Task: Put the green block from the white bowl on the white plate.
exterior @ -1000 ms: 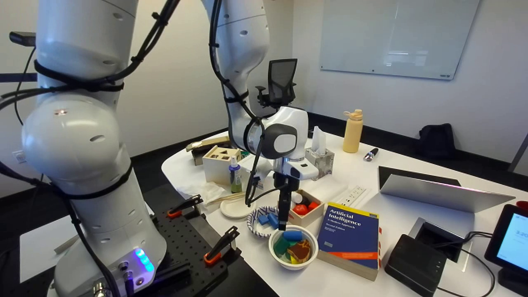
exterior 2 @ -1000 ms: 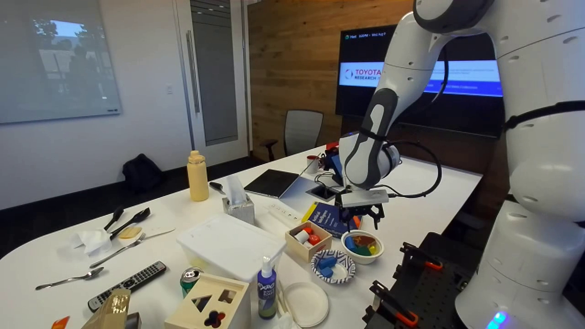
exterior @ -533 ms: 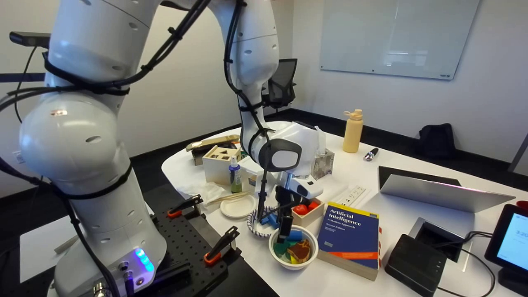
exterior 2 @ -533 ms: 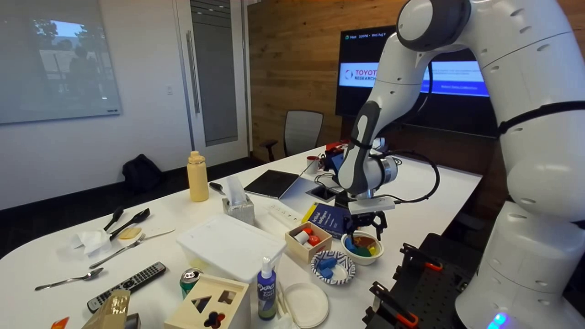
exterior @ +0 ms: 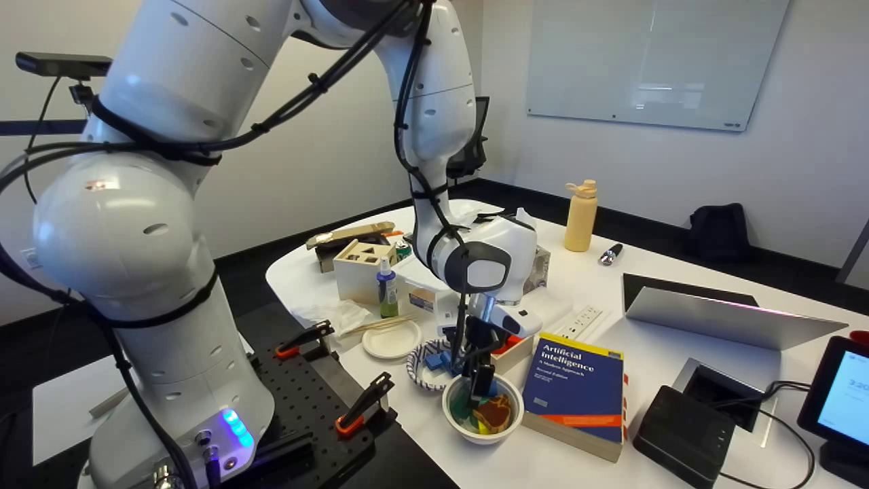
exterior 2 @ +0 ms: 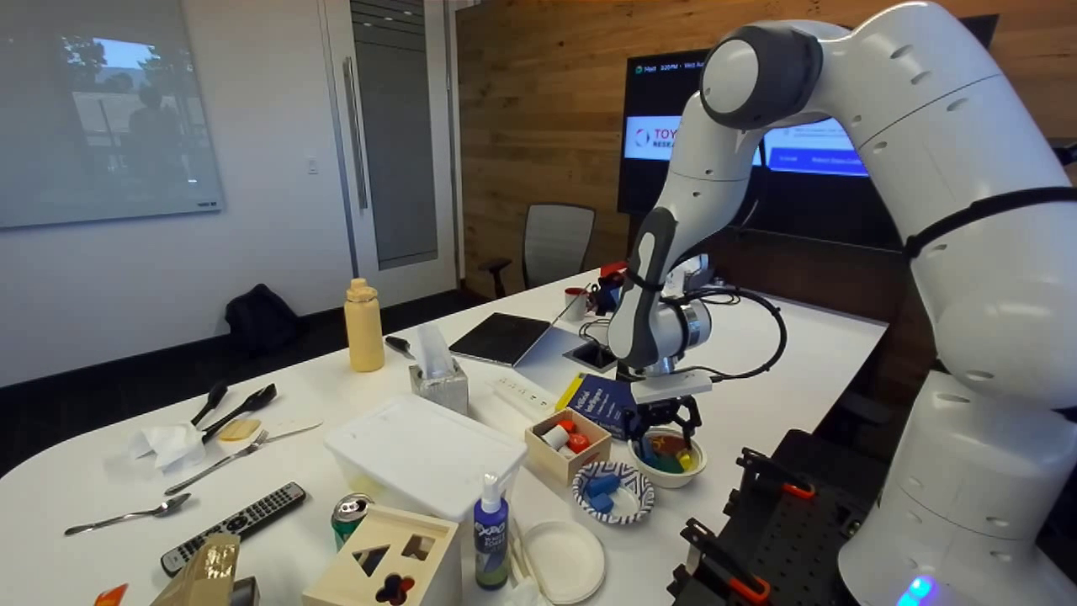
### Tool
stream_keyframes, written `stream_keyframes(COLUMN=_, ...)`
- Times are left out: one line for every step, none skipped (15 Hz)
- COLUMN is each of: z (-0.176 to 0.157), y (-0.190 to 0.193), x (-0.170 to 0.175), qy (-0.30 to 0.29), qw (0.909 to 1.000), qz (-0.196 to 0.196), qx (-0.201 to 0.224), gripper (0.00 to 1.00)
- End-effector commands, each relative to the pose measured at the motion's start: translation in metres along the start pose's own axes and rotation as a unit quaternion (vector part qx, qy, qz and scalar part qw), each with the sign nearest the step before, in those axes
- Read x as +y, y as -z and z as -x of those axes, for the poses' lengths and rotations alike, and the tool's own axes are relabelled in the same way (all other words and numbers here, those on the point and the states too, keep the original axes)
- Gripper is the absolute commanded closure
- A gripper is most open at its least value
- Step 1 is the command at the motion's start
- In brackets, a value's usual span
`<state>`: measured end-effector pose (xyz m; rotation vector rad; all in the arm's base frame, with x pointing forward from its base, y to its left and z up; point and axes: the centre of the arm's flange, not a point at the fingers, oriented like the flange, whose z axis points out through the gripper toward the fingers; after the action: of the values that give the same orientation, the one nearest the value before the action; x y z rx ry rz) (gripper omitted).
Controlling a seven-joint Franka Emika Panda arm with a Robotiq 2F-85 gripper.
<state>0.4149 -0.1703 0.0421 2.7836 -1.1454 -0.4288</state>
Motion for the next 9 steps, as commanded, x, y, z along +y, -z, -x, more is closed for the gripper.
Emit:
stream_keyframes(z=-0.012, y=-0.005, x=0.000, qy=0.009, qw=0.9997, qz=0.008, qx=-0.022, gripper=0.00)
stream_keyframes(z=-0.014, y=-0.005, x=0.003, qy=0.008, qw=0.9996, qz=0.009, qx=-0.024, gripper=0.00)
stream_keyframes(z=-0.016, y=-0.005, x=0.005, qy=0.009, qw=0.9996, qz=0.008, qx=-0.027, gripper=0.00)
stream_keyframes(z=-0.017, y=-0.005, x=0.007, qy=0.008, qw=0.9995, qz=0.009, qx=-0.029, gripper=0.00)
stream_keyframes(z=-0.018, y=-0.005, x=0.010, qy=0.007, qw=0.9994, qz=0.012, qx=-0.031, gripper=0.00)
stream_keyframes(z=-0.019, y=-0.006, x=0.012, qy=0.005, qw=0.9994, qz=0.015, qx=-0.031, gripper=0.03)
stream_keyframes(z=-0.020, y=-0.007, x=0.014, qy=0.006, qw=0.9994, qz=0.016, qx=-0.032, gripper=0.26)
stream_keyframes(z=-0.020, y=-0.007, x=0.016, qy=0.004, qw=0.9993, qz=0.016, qx=-0.032, gripper=0.28)
stream_keyframes(z=-0.020, y=-0.008, x=0.018, qy=0.002, qw=0.9993, qz=0.017, qx=-0.033, gripper=0.29)
